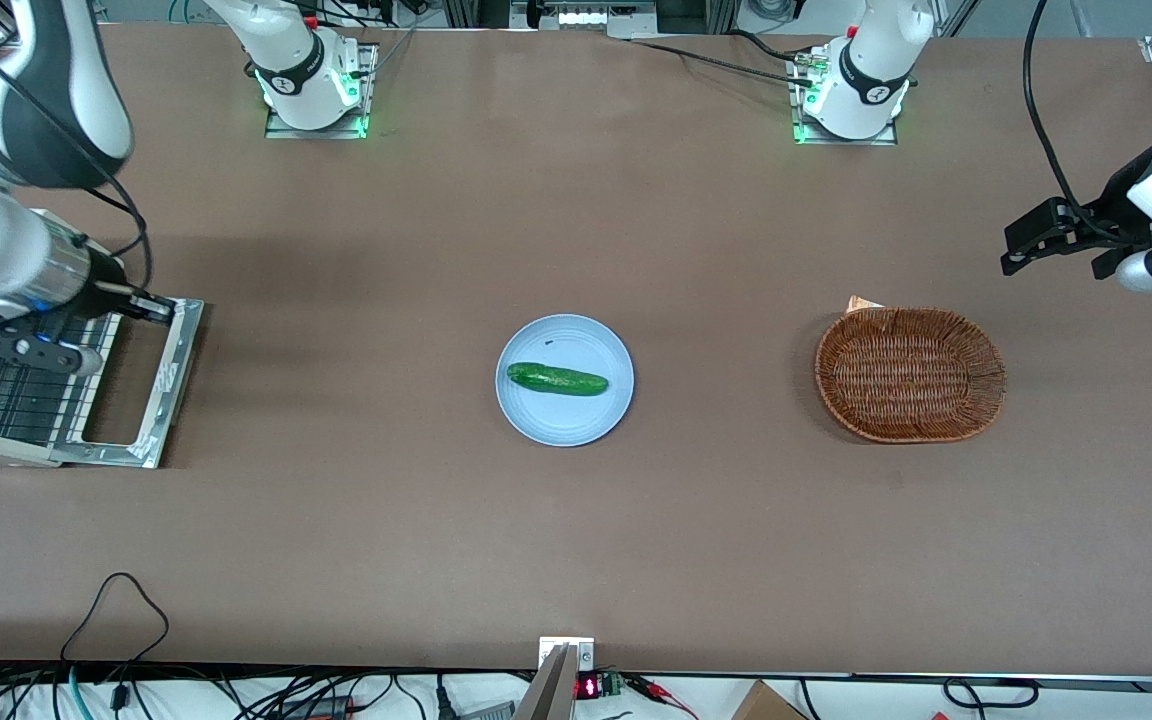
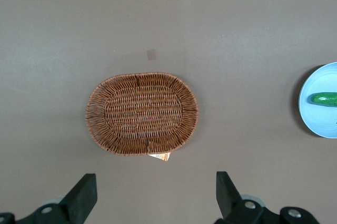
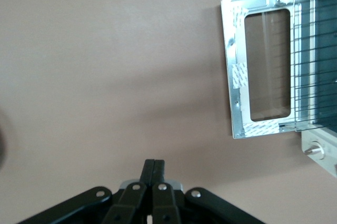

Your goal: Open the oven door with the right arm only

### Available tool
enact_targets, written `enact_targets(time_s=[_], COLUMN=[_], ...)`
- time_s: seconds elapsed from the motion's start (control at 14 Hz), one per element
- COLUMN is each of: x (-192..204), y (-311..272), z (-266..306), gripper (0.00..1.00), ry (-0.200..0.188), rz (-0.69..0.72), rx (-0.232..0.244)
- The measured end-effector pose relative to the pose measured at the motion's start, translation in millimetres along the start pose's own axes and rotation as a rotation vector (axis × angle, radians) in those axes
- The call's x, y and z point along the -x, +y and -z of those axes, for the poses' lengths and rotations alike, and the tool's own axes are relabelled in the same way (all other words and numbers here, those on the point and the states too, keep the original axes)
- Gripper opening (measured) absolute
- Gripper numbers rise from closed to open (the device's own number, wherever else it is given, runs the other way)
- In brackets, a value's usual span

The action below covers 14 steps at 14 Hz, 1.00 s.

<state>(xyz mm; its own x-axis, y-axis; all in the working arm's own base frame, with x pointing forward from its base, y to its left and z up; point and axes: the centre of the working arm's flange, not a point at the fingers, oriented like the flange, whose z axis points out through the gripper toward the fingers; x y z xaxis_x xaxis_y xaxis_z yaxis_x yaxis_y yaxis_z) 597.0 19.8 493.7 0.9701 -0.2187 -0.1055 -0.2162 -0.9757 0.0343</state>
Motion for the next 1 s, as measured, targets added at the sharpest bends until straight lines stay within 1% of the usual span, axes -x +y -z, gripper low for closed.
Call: enact_targets(time_s=[0.21,0.36,0.43,0.57,0.64,0.86,1.0], x=[4,4,4,4,4,4,2], y=[1,1,2,2,2,3,2], z=[27,33,36,42,43,46,48], gripper=[0.04,0.11,0.12,0.28,0.39,0.68,0.89], ry=[-0.004,-0.001,0.000,0.006,0.009,0.015,0.035], rz=[0.042,0.054,0.051,0.049,0.049,0.047,0.047], rx=[-0.013,-0.023,-0.033,-0.039,-0.040,-0.041,-0.046])
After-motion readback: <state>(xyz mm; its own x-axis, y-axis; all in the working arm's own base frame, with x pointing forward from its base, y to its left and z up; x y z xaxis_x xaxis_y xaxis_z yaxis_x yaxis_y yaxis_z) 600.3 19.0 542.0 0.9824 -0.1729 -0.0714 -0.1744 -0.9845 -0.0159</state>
